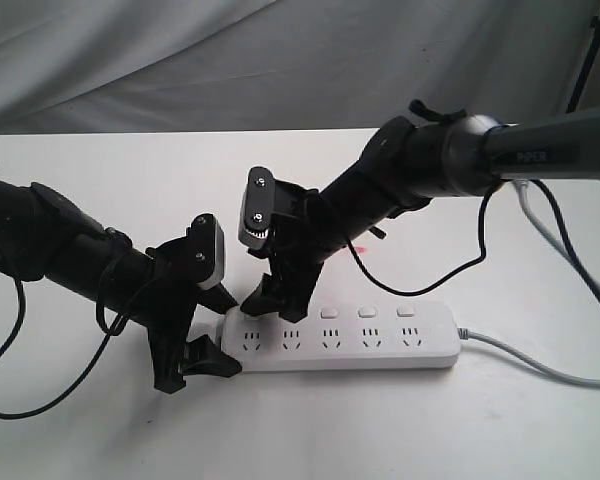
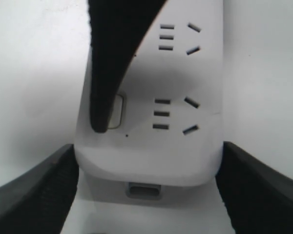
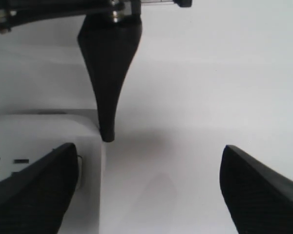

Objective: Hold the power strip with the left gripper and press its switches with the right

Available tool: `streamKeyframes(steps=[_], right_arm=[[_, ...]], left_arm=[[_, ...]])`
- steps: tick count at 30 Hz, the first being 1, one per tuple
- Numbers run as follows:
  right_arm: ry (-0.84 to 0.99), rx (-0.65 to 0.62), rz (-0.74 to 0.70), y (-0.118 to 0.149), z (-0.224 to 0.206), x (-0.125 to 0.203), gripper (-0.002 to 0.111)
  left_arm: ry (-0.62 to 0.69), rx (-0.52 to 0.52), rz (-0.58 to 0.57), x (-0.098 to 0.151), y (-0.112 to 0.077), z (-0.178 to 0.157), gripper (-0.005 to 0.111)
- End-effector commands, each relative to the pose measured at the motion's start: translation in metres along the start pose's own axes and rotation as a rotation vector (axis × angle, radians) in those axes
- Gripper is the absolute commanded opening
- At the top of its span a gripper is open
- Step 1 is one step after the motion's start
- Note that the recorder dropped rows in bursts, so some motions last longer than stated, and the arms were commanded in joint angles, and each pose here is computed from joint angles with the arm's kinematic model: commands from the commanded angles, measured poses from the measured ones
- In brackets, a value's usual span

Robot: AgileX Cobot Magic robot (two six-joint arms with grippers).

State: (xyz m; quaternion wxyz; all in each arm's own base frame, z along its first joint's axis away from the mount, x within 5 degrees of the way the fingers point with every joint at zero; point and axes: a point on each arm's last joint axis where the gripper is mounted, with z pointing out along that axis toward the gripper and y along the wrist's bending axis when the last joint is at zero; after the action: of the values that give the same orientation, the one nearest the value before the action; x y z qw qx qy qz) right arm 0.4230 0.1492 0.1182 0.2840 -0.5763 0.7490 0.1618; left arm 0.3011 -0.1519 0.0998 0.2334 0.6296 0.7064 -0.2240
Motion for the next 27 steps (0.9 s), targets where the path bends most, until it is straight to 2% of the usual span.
streamKeyframes(steps=[1,11,27], right_arm=[[0.073,-0.002,-0.059,0.0026,0.0101,0.0113,0.074],[0.106,-0.007,-0.085,0.0035,0.011,0.0139,0.074],[0.058,-0.016,-0.027,0.0045,0.0106,0.0091,0.074]], left_arm=[[0.002,-0.014,0.001,-0.0014,0.0018,0.0009,0.0],[0.002,-0.014,0.001,-0.0014,0.0018,0.0009,0.0],[0.002,-0.014,0.001,-0.0014,0.0018,0.0009,0.0]])
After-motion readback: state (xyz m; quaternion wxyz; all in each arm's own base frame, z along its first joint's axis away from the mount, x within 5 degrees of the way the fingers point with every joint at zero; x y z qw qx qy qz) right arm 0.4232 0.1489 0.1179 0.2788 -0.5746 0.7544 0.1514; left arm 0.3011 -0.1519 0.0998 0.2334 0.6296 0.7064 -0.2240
